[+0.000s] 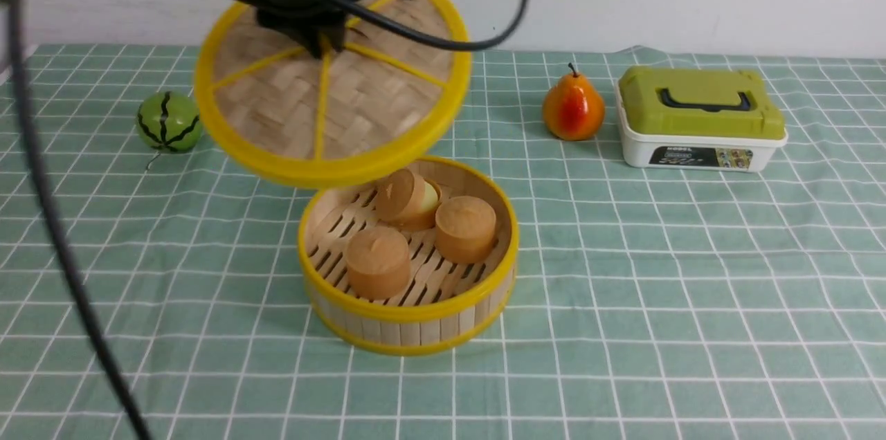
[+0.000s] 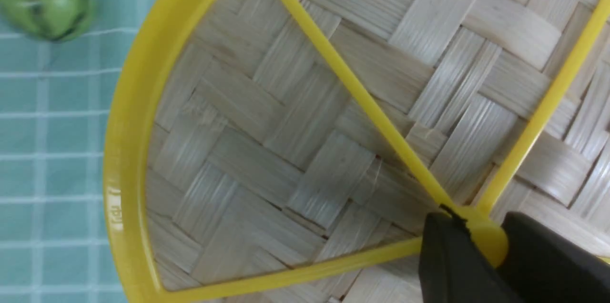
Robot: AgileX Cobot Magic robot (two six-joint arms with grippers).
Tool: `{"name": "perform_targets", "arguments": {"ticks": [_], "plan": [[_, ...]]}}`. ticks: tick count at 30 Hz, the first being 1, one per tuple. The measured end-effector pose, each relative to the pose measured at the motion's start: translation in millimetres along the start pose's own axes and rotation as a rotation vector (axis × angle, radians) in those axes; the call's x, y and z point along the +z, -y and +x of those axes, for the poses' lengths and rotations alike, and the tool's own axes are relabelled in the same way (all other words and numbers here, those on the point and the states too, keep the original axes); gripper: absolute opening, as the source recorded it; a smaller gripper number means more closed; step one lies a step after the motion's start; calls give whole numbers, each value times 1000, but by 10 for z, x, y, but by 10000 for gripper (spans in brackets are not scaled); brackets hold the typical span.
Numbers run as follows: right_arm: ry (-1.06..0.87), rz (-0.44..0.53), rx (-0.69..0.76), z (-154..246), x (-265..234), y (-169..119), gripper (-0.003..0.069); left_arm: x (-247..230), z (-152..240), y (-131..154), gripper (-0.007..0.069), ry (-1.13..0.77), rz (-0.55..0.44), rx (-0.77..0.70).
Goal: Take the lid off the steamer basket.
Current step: Use the left arm to place the steamer lid on the table
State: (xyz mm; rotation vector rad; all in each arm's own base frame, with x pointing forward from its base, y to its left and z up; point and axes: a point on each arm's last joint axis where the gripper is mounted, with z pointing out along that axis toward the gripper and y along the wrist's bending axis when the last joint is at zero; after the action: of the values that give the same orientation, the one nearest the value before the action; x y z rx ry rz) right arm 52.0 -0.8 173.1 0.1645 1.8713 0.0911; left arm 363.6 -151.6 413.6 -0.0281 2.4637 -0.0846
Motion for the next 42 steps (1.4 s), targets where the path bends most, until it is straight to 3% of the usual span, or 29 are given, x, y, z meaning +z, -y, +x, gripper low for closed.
{"name": "perform_targets", "arguments": {"ticks": [2,6,11,26,29,34,37,42], "plan": [[0,0,0,0,0,0,241,25,141,-385,109,-63,-77,-47],[0,0,0,0,0,0,241,310,546,-868,109,-241,-205,-103],[0,0,0,0,0,0,241,797,1066,-1236,109,-424,-305,-181],[0,0,0,0,0,0,241,1480,1236,-1219,111,-314,-212,-171],[0,0,0,0,0,0,241,1484,1231,-1221,139,-307,-214,-165],[0,0,0,0,0,0,241,1429,1204,-1233,293,-291,-223,-150],[0,0,0,0,0,0,241,1323,1173,-1237,330,-276,-223,-151],[0,0,0,0,0,0,241,1027,1107,-1248,248,-243,-221,-132]]}}
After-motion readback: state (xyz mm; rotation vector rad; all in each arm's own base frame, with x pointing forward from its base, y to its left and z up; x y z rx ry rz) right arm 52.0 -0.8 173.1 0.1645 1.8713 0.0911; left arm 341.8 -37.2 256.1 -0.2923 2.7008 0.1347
